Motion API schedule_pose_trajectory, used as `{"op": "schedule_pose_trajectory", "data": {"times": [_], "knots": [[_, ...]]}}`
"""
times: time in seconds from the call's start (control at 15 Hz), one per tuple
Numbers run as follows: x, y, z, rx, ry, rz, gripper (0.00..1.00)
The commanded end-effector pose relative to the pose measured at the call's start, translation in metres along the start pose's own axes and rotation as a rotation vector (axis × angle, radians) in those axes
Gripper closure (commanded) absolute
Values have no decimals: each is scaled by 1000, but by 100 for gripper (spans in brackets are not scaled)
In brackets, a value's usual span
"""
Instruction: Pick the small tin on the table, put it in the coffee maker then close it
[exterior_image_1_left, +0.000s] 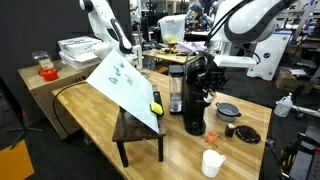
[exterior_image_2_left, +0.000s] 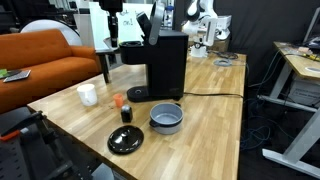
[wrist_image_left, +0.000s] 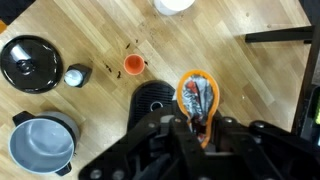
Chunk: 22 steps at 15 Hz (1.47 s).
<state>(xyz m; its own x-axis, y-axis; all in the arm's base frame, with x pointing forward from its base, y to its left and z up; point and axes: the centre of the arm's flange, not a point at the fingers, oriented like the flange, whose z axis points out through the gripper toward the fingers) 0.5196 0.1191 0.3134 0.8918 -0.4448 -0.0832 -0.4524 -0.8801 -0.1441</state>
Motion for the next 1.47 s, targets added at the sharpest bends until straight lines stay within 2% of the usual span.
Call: {"op": "schedule_pose_trajectory", "data": {"times": [0.0, 0.33, 0.53, 0.93, 1.4], "knots": [[-1, 0, -1, -1, 6, 2, 94], [-2, -5, -21, 18, 30, -10, 94], [2, -8, -33, 27, 73, -15, 94], [33, -5, -38, 22, 160, -24, 94], [72, 0, -24, 0, 173, -17, 94]]}}
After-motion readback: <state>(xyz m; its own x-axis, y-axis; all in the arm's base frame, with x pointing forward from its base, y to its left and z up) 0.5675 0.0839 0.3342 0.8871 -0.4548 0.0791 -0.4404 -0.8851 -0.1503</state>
